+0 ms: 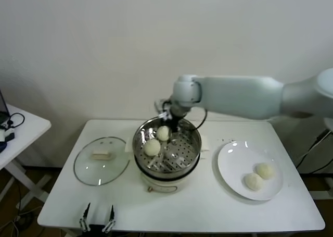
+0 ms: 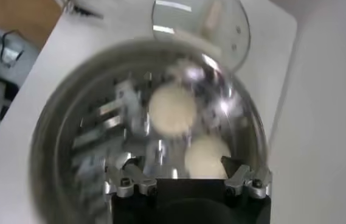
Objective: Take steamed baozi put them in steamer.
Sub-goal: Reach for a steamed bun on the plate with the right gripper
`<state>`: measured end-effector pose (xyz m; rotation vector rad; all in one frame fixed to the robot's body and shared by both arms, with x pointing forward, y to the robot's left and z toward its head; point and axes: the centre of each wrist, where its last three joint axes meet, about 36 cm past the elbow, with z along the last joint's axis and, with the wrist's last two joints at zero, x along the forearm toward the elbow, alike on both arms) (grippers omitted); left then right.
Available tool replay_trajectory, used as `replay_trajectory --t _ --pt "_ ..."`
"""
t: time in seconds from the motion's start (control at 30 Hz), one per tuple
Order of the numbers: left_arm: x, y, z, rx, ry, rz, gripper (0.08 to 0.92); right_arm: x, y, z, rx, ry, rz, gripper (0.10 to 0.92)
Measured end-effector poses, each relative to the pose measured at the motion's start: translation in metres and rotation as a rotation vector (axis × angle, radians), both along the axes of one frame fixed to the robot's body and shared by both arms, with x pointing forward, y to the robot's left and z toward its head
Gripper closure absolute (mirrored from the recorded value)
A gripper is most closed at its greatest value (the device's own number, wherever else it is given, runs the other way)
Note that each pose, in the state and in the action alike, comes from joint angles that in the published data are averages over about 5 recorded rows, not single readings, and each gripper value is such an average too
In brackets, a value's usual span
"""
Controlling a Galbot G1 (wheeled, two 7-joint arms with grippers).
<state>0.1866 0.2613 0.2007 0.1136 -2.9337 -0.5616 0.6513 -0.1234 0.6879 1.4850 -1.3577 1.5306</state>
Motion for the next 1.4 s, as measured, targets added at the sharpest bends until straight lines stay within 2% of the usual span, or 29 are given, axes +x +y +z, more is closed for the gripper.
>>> replay_trajectory --t 0.1,0.23,0.57,0.77,0.97,1.33,1.4 --pt "0.0 0.0 0.0 -0.001 0.001 0.0 0.177 0.0 -0.049 0.01 -0.028 0.015 -0.025 0.2" --pt "0.0 0.0 -0.001 -0.001 0.002 0.001 0.177 -0.008 -0.111 -0.001 -0.048 0.046 -0.068 0.2" --pt "0.0 0.002 -0.005 0.002 0.011 0.007 0.177 -0.046 -0.222 -0.104 -0.071 0.129 -0.164 0.2" --pt "-0.001 0.001 -0.007 0.003 0.016 0.008 0.177 -0.067 -0.252 -0.158 -0.094 0.163 -0.198 0.2" --pt "-0.002 0.0 -0.008 0.006 0.021 0.005 0.177 -0.081 -0.269 -0.193 -0.109 0.168 -0.223 0.2" --pt "-0.003 0.0 -0.009 0.013 0.024 0.0 0.177 -0.094 -0.282 -0.218 -0.12 0.153 -0.258 0.203" --pt "-0.002 0.0 -0.009 0.016 0.023 0.0 0.177 -0.094 -0.282 -0.219 -0.121 0.146 -0.262 0.23"
